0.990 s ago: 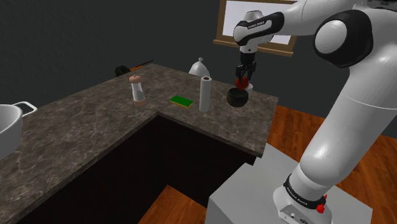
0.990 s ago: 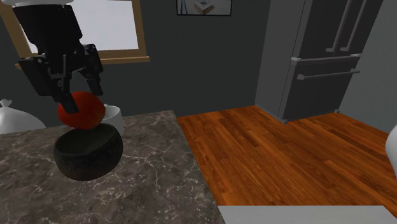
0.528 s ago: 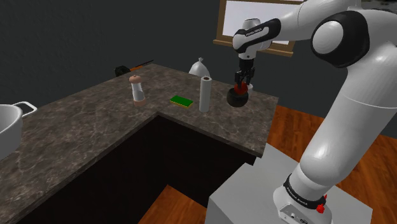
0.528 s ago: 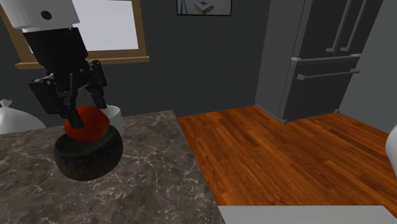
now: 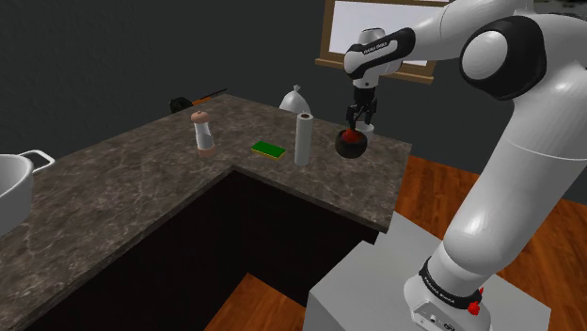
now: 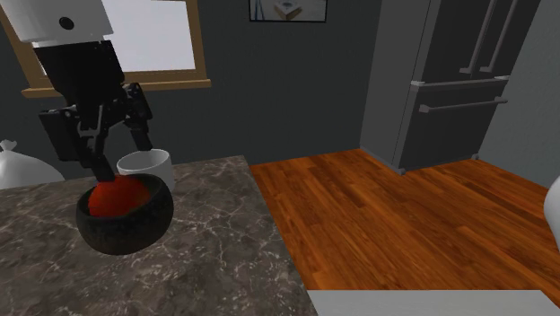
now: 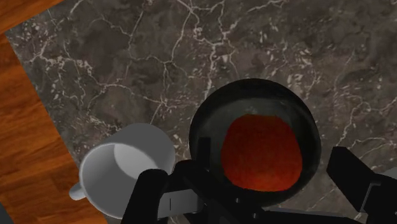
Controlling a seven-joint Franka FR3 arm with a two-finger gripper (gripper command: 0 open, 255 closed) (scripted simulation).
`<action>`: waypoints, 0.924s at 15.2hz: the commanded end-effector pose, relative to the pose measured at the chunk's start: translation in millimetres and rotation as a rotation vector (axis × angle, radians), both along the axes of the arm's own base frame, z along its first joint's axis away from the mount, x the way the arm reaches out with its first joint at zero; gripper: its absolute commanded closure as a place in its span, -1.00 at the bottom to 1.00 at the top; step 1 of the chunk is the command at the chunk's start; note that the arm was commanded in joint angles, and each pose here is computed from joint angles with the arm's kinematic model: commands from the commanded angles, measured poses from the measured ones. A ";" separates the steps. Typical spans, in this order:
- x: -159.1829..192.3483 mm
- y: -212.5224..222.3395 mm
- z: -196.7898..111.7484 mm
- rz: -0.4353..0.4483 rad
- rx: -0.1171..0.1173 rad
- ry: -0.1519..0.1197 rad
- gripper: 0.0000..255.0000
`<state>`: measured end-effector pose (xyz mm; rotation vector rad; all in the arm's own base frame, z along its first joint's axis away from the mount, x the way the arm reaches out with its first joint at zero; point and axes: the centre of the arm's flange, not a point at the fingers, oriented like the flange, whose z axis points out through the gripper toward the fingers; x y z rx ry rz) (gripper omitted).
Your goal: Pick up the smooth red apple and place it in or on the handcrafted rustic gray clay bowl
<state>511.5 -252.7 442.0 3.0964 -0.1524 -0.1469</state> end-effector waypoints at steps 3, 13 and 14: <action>0.0 0.0 0.0 0.000 0.000 0.000 -1.00; 4.8 1.7 49.7 0.000 0.000 0.000 -1.00; 4.8 1.7 49.7 0.000 0.000 0.000 -1.00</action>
